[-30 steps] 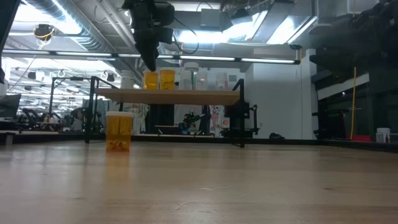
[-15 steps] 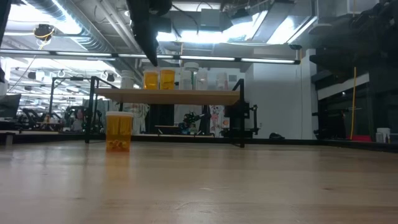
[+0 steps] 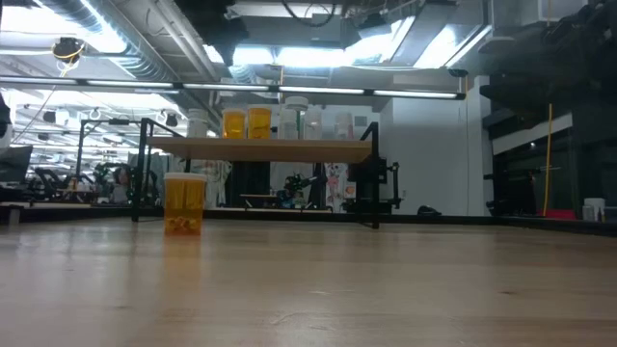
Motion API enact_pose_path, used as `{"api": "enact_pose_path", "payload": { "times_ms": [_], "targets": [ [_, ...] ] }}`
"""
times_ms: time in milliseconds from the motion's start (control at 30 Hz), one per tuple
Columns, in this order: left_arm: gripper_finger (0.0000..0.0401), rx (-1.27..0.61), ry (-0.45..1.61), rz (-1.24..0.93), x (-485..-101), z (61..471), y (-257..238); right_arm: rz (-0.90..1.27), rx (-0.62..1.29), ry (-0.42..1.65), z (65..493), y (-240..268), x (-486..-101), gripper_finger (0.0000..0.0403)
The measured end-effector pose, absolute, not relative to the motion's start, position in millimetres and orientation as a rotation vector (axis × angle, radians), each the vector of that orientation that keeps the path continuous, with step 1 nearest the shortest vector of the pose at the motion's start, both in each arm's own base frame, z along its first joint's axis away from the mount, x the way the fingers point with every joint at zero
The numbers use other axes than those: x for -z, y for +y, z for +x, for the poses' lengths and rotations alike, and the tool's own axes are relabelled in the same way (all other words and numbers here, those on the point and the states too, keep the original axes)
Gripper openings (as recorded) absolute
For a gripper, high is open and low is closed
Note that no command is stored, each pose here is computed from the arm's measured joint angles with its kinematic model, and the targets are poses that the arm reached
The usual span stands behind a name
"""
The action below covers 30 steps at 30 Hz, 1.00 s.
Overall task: Pick and place medicine bottles onto shelf by color
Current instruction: Put the orange pill bottle on the shelf
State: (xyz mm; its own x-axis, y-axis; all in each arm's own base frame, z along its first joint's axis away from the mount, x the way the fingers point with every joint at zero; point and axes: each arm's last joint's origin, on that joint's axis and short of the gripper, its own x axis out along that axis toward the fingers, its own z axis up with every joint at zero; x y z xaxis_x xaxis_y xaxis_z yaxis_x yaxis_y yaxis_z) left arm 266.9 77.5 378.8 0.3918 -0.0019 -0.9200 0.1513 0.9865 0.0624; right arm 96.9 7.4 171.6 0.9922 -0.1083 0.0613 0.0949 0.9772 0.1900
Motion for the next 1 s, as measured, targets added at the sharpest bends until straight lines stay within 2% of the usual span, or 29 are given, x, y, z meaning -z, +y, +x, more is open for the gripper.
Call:
{"api": "enact_pose_path", "payload": {
  "times_ms": [233,467,1000],
  "targets": [
    [0.0275,0.219,1.315,0.266,-322,280,28,0.188,0.102,-0.071,97,7,-172,0.0255],
    [0.0275,0.186,1.332,0.325,-263,285,13,0.188,0.103,-0.072,97,7,-172,0.0255],
    [0.0275,0.188,1.275,0.311,-225,286,2,0.188,0.102,-0.072,97,7,-172,0.0254]
  ]
}}
